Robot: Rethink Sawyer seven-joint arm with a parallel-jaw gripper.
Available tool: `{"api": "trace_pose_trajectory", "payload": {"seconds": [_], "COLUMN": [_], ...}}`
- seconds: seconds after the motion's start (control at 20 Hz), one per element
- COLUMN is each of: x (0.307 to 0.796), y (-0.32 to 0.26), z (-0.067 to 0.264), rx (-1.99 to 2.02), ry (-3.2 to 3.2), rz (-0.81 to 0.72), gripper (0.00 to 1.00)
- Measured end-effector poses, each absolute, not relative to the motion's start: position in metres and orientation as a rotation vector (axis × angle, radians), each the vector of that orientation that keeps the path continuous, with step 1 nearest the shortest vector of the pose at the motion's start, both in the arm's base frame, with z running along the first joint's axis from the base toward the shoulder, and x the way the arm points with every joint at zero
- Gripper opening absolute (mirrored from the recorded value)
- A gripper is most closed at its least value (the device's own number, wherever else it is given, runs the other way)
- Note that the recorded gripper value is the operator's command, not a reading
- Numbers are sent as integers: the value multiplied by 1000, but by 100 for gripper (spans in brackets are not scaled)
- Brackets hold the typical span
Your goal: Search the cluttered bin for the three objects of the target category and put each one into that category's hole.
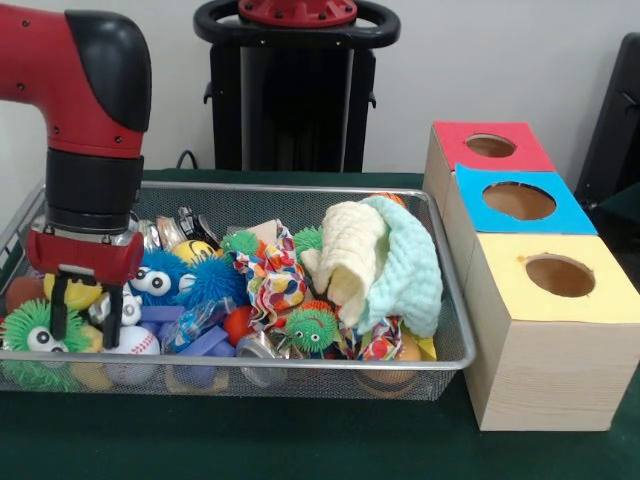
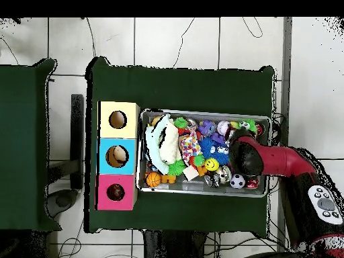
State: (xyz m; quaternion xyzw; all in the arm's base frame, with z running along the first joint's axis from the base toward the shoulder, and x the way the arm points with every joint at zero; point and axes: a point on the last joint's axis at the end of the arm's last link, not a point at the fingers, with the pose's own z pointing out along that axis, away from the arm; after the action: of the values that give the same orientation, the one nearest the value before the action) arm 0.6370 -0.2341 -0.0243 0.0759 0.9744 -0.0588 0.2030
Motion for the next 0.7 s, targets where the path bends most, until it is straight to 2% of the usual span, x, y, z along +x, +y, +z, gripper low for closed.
{"api": "trace_pose_trajectory", "payload": {"seconds": [0.7], "x": [622], "y": [-254], "z": [-39], "rx": [352], "ry": [2731], "rz": [-121], "gripper": [100]}}
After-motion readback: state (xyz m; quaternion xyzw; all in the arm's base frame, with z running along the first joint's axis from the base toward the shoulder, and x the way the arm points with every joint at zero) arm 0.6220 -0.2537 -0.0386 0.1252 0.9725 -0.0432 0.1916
